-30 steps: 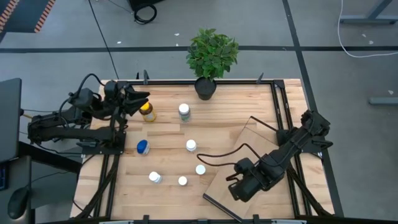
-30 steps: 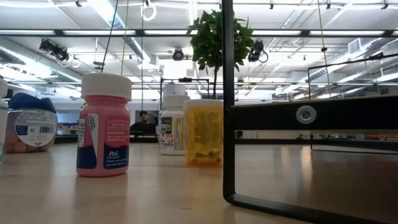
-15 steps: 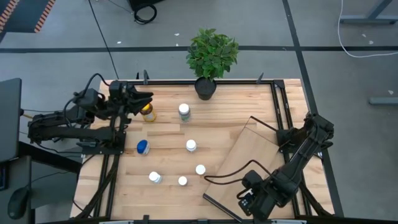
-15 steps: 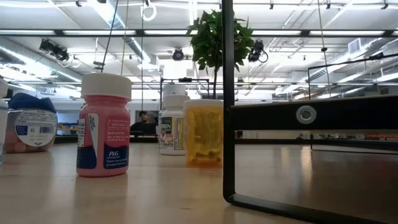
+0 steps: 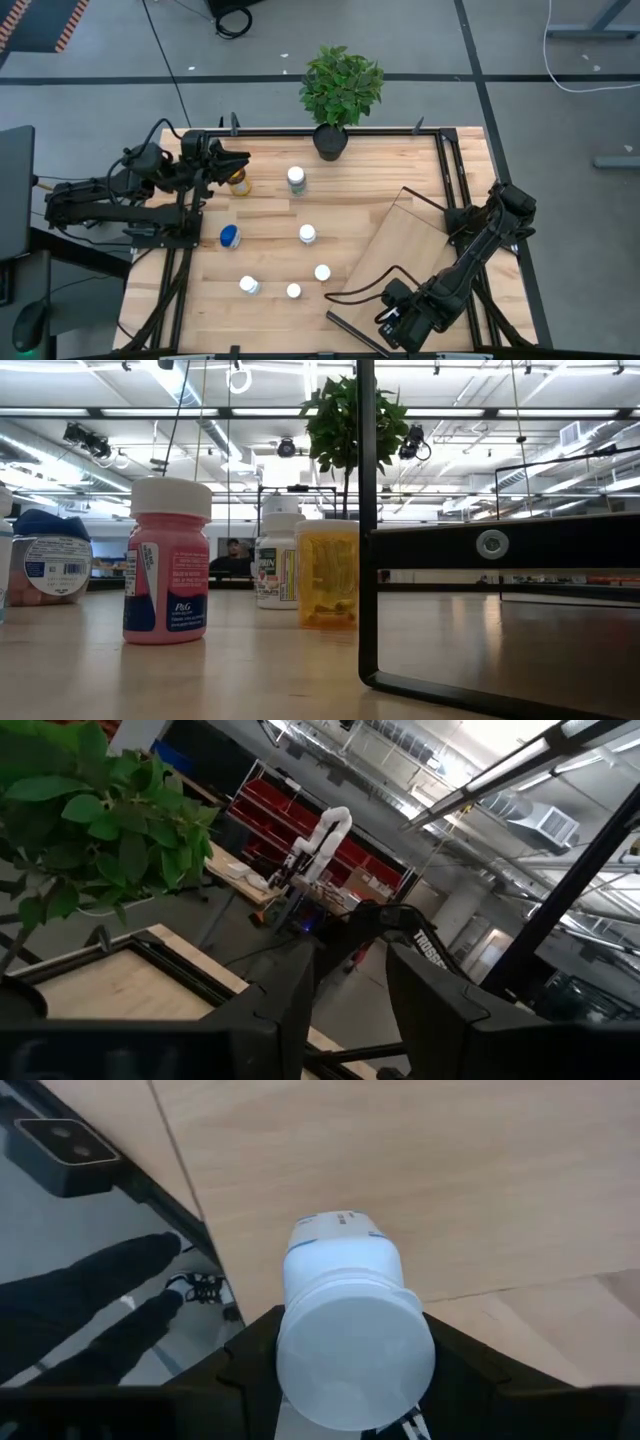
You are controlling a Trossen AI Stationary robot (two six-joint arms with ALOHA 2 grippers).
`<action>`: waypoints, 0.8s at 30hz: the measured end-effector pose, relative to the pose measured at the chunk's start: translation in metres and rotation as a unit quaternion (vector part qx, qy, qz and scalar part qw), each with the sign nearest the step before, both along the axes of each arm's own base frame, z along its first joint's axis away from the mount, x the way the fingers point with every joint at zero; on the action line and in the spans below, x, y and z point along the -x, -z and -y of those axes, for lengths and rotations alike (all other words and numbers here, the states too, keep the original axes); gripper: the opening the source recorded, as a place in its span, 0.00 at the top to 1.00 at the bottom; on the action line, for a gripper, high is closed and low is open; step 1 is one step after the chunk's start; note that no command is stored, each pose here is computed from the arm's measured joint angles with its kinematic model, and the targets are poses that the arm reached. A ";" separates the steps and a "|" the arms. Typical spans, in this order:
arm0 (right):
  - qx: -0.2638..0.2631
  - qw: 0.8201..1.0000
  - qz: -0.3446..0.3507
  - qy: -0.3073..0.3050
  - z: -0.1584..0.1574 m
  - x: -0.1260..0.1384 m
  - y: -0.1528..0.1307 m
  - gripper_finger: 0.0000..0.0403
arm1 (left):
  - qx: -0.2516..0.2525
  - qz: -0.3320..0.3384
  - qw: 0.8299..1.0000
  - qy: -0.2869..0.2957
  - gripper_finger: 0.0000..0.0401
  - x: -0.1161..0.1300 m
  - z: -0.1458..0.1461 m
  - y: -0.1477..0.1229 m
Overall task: Pick and place medicine bottles onto shelf by color
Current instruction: Put the top right white medicine bottle on the shelf
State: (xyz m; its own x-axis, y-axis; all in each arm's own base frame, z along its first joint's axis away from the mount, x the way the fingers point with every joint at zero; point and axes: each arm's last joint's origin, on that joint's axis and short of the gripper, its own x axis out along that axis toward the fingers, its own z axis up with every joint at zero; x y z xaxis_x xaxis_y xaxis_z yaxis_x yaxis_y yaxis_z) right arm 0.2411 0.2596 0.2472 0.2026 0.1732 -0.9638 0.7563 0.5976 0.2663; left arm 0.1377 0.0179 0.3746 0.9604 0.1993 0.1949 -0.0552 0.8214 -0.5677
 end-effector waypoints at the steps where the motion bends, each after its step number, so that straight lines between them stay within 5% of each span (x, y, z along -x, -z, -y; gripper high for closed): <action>1: 0.002 1.000 0.006 0.001 0.001 -0.002 0.000 0.53 | 0.000 0.000 1.000 0.001 0.67 0.000 0.000 0.000; 24: 0.001 0.999 0.049 -0.020 -0.001 -0.008 -0.002 0.50 | 0.001 -0.003 1.000 0.025 0.72 -0.001 0.007 0.001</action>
